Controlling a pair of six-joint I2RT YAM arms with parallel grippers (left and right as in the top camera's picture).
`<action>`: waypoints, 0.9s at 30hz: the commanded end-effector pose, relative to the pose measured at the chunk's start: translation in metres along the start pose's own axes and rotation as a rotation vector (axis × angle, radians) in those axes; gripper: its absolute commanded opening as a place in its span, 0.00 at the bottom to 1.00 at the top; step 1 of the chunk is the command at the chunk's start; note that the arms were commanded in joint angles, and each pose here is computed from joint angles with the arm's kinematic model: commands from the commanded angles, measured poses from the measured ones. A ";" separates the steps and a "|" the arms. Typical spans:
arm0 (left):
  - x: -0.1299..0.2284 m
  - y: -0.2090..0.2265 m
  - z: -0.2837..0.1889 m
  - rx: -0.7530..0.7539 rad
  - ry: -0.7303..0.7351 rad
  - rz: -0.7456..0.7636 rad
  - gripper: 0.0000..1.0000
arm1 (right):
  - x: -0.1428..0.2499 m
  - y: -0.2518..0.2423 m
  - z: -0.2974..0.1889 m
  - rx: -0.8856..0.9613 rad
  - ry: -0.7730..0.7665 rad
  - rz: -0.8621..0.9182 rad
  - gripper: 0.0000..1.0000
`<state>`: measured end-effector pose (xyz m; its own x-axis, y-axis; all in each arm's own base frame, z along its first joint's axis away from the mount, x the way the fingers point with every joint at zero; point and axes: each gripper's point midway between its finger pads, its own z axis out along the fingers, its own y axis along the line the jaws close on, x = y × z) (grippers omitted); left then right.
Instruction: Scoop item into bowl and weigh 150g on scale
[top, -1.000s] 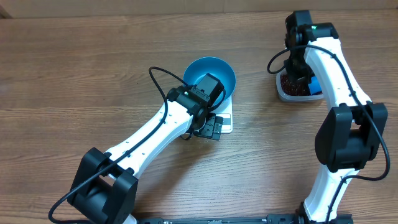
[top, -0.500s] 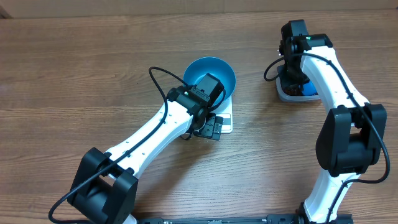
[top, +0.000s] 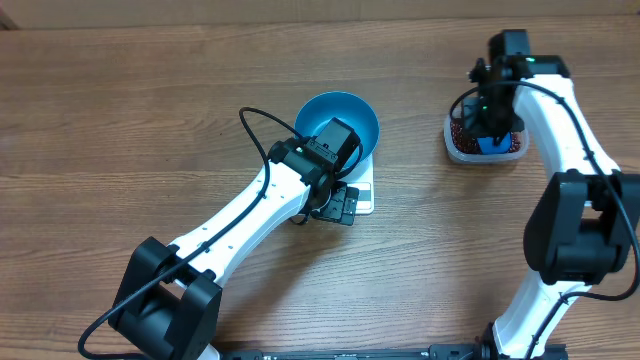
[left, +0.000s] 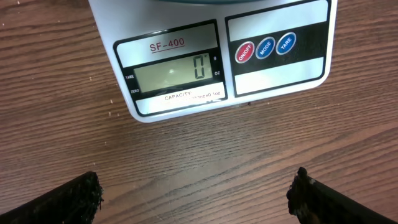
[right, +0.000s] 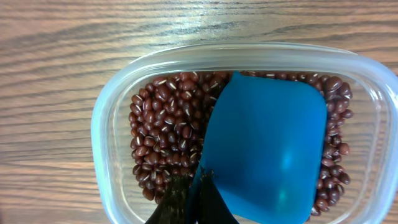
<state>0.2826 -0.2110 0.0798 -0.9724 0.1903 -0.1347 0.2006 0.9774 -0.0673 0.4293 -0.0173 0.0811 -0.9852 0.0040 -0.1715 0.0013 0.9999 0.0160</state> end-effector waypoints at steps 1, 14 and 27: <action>0.002 0.003 0.002 -0.015 0.001 0.002 1.00 | 0.017 0.005 0.030 -0.175 0.085 0.089 0.04; 0.002 0.003 0.002 -0.015 0.001 0.002 1.00 | 0.014 -0.009 0.027 -0.261 0.063 0.182 0.04; 0.002 0.003 0.002 -0.015 0.001 0.002 1.00 | 0.018 -0.022 0.028 -0.221 0.072 0.199 0.04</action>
<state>0.2826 -0.2110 0.0798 -0.9724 0.1903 -0.1347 0.2006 0.9774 -0.0673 0.4316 -0.0336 0.0914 -0.9681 0.1618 -0.1913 0.1049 0.9550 0.2773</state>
